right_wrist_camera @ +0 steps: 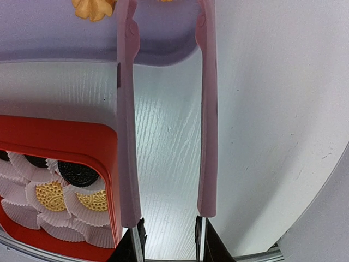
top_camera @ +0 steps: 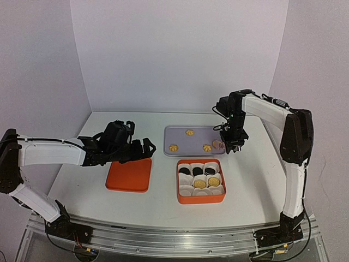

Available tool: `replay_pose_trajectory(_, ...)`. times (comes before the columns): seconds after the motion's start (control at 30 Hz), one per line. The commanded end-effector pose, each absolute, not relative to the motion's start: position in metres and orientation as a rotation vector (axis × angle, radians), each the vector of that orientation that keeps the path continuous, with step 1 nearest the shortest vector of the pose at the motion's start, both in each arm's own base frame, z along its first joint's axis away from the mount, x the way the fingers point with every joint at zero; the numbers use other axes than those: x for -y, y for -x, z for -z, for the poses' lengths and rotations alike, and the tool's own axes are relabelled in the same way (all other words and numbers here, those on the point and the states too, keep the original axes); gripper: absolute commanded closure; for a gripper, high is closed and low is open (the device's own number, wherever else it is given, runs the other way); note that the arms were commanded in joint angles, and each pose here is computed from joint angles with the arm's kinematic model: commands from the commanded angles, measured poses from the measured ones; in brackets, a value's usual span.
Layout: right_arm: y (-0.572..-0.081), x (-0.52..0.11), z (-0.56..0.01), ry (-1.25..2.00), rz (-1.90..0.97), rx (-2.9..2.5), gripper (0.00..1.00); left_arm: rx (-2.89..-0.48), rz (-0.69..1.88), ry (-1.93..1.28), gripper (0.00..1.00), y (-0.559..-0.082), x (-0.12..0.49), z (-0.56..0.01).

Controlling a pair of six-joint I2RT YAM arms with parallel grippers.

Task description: Pack the cookies

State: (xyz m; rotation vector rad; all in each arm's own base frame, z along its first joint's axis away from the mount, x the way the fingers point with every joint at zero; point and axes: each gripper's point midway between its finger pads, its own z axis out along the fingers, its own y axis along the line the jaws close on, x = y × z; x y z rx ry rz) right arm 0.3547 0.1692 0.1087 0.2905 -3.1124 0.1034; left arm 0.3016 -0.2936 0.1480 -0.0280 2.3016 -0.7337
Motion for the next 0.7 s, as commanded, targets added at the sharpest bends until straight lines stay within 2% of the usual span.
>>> replay_pose_trajectory(0.0,-0.308,-0.146,-0.124,-0.321,-0.211,2.877,0.72,-2.235,0.758,0.045,0.00,-0.307,0.293,-0.173)
replay_pose_trajectory(0.67,-0.313,-0.139,-0.104,-0.272,-0.259,2.829,0.67,-2.244,0.742,0.064,0.00,-0.304,0.287,-0.171)
